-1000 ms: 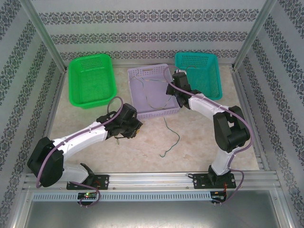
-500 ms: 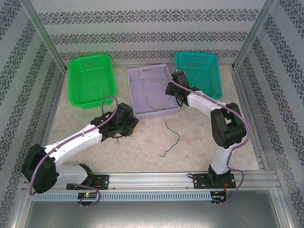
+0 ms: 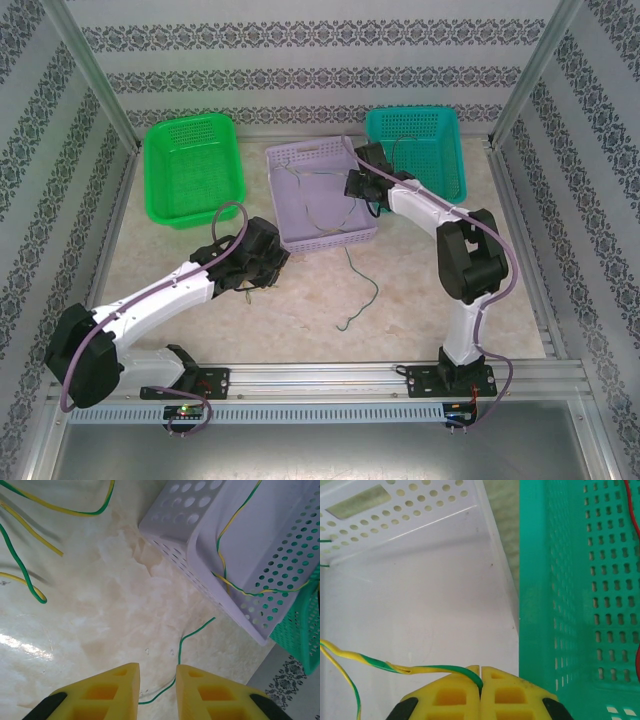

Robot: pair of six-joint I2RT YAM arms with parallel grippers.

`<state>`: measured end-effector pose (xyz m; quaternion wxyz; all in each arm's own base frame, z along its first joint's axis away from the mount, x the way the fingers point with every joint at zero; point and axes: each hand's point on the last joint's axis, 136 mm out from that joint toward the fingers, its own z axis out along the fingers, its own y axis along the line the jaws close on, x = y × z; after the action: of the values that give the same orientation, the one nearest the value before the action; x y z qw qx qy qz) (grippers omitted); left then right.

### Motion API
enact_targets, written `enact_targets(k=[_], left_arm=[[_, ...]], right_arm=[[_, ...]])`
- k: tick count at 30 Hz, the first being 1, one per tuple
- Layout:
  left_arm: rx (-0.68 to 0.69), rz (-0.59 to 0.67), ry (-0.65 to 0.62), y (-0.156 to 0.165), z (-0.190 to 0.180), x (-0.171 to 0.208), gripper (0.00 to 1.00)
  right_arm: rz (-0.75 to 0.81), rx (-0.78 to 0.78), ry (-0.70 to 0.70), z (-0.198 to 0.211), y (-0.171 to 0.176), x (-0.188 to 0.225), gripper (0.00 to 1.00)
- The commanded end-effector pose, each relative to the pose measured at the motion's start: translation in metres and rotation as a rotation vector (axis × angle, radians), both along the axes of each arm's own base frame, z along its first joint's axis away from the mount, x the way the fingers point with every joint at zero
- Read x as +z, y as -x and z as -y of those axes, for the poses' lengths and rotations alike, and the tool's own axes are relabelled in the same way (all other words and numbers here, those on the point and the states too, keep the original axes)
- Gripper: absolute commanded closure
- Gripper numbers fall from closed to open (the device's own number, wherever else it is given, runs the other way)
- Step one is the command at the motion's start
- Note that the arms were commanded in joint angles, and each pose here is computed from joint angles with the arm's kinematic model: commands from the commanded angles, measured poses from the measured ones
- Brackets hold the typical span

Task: Untangle the cables

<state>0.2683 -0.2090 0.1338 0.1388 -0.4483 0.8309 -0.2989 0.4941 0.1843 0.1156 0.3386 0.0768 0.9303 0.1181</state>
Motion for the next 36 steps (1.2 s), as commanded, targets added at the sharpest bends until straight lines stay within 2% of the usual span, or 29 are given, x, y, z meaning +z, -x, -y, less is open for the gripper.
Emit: enact_targets(k=[1, 2, 3, 5, 7, 13, 20, 25, 30, 33, 36], left_arm=[[-0.003, 0.011, -0.011, -0.007, -0.001, 0.008, 0.74], [-0.003, 0.011, -0.012, -0.007, -0.001, 0.008, 0.74], [-0.004, 0.010, -0.014, -0.007, -0.001, 0.008, 0.74], [-0.002, 0.015, -0.016, -0.008, -0.002, 0.009, 0.74], [0.001, 0.015, -0.023, -0.007, -0.005, 0.010, 0.74], [0.023, 0.030, -0.043, -0.007, -0.018, 0.016, 0.74], [0.064, 0.061, -0.075, -0.013, -0.047, 0.034, 0.68], [0.101, 0.040, -0.076, -0.011, -0.075, 0.037, 0.62], [0.098, -0.018, -0.073, -0.003, -0.096, 0.030, 0.59], [0.078, -0.040, -0.058, -0.001, -0.094, 0.024, 0.59], [0.050, -0.070, -0.038, 0.000, -0.088, 0.015, 0.60]], right_arm=[[-0.162, 0.004, 0.116, 0.010, 0.024, -0.036, 1.00], [-0.164, -0.005, 0.123, 0.011, 0.023, -0.034, 1.00], [-0.164, -0.008, 0.127, 0.011, 0.023, -0.032, 0.94], [-0.147, -0.011, 0.127, 0.010, 0.021, -0.023, 0.74], [-0.118, -0.011, 0.132, 0.009, 0.019, -0.009, 0.60], [-0.016, 0.007, 0.142, 0.007, 0.010, 0.041, 0.47], [0.086, 0.005, 0.147, 0.017, 0.012, 0.099, 0.42], [0.114, -0.002, 0.137, 0.028, 0.038, 0.119, 0.46], [0.033, -0.009, 0.094, 0.036, 0.103, 0.101, 0.49], [-0.054, 0.006, 0.055, 0.036, 0.150, 0.072, 0.50], [-0.130, 0.083, 0.030, 0.030, 0.189, 0.040, 0.50]])
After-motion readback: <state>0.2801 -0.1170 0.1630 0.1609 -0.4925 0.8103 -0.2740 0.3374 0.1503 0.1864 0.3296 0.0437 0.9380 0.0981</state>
